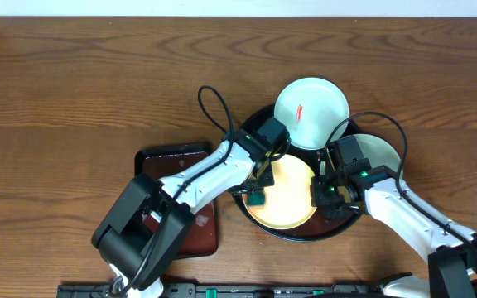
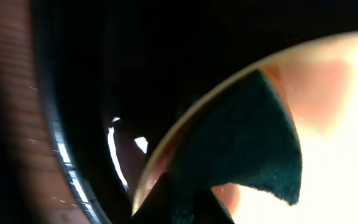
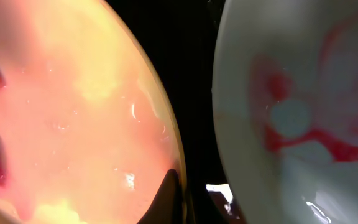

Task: Clean dirty plates on tray and stack at the side
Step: 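Return the sponge to the small black tray with the left gripper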

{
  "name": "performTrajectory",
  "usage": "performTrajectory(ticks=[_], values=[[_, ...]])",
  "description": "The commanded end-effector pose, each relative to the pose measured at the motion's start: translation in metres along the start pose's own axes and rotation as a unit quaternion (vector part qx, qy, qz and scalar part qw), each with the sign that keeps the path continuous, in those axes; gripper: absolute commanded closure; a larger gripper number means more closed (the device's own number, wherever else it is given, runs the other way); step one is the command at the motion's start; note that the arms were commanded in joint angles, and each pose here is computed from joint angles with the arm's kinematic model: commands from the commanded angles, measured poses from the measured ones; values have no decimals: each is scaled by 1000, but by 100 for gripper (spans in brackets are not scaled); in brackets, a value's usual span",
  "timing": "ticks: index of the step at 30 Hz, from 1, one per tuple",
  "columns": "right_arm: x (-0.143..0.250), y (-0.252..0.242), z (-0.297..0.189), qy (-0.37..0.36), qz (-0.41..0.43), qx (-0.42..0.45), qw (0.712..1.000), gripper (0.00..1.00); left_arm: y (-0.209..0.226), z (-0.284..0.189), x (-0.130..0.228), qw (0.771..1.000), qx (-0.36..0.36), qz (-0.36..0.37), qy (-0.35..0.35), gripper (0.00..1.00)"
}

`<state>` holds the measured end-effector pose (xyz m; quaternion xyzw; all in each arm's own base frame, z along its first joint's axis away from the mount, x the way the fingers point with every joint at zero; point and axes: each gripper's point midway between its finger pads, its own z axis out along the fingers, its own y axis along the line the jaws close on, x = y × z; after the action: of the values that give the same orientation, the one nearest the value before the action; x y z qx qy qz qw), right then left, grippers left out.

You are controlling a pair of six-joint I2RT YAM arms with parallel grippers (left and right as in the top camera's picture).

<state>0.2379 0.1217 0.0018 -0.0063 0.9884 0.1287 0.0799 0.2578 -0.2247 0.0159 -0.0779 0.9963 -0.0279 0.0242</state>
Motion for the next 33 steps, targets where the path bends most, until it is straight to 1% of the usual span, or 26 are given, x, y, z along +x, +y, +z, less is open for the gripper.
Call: performTrajectory(ticks=[1, 6, 12, 17, 21, 26, 33], values=[[11, -21, 6, 15, -8, 51, 999, 99, 47, -5, -29, 992, -94, -11, -80, 92], [10, -20, 6, 13, -8, 50, 999, 99, 35, -44, -30, 994, -35, -13, -102, 92], [-2, -15, -9, -8, -23, 49, 999, 99, 44, -104, -28, 989, 6, 5, -148, 92], [-22, -30, -48, -36, -32, 137, 989, 99, 82, -137, -25, 986, 2, -23, -163, 92], [-39, -15, -77, -60, -53, 152, 985, 99, 117, -137, -25, 987, -22, -53, -151, 92], [-64, 11, -108, -120, -95, 158, 975, 99, 155, -113, -16, 987, -60, -94, -115, 92], [-77, 23, -143, -181, -142, 237, 944, 99, 177, -89, -3, 986, -81, -118, -83, 92]])
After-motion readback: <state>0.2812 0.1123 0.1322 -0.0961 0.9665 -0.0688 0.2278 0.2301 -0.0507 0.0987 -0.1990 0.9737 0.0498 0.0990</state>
